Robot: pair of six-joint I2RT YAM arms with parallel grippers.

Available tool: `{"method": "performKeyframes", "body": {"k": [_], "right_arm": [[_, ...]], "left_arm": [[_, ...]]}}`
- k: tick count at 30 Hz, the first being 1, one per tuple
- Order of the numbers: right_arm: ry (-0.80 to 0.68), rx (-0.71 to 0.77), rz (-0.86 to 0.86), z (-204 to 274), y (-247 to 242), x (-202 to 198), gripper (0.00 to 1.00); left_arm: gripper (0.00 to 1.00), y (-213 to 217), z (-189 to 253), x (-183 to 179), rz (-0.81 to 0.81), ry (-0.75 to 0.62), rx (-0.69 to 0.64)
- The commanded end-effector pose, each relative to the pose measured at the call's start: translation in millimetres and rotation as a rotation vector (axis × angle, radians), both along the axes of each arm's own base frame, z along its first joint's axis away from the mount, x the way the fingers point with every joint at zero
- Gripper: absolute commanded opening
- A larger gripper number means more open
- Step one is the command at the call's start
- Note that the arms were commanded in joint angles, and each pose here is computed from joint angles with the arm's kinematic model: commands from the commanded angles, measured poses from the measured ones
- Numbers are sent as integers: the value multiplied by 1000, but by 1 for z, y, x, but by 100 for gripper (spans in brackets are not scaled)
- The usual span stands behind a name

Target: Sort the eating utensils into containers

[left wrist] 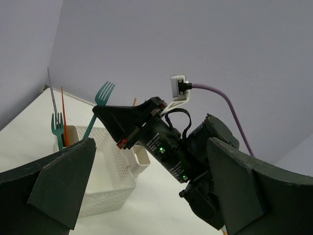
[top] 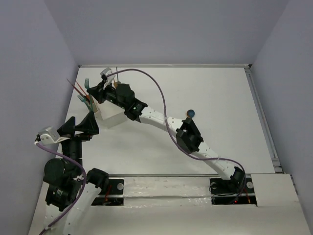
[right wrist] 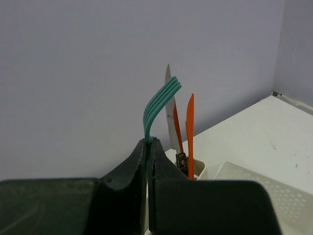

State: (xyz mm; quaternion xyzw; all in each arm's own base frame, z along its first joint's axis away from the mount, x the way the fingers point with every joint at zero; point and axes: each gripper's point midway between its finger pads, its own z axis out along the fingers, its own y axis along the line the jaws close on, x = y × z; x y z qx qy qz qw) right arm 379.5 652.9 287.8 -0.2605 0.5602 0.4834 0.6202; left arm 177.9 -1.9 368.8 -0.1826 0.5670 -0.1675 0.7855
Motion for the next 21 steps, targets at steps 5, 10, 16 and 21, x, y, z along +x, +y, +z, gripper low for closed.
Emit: {"method": "performKeyframes", "body": {"k": [5, 10, 16, 21], "right_arm": [[-93, 73, -75, 10, 0, 10, 0], [-103, 57, -87, 4, 0, 12, 0], [-81, -12, -51, -24, 6, 2, 8], [-89, -55, -22, -29, 9, -8, 22]], "left_arm": [[99, 1, 12, -2, 0, -43, -19], [99, 1, 12, -2, 2, -44, -19], [99, 1, 12, -3, 0, -45, -18], [99, 1, 12, -3, -1, -46, -18]]}}
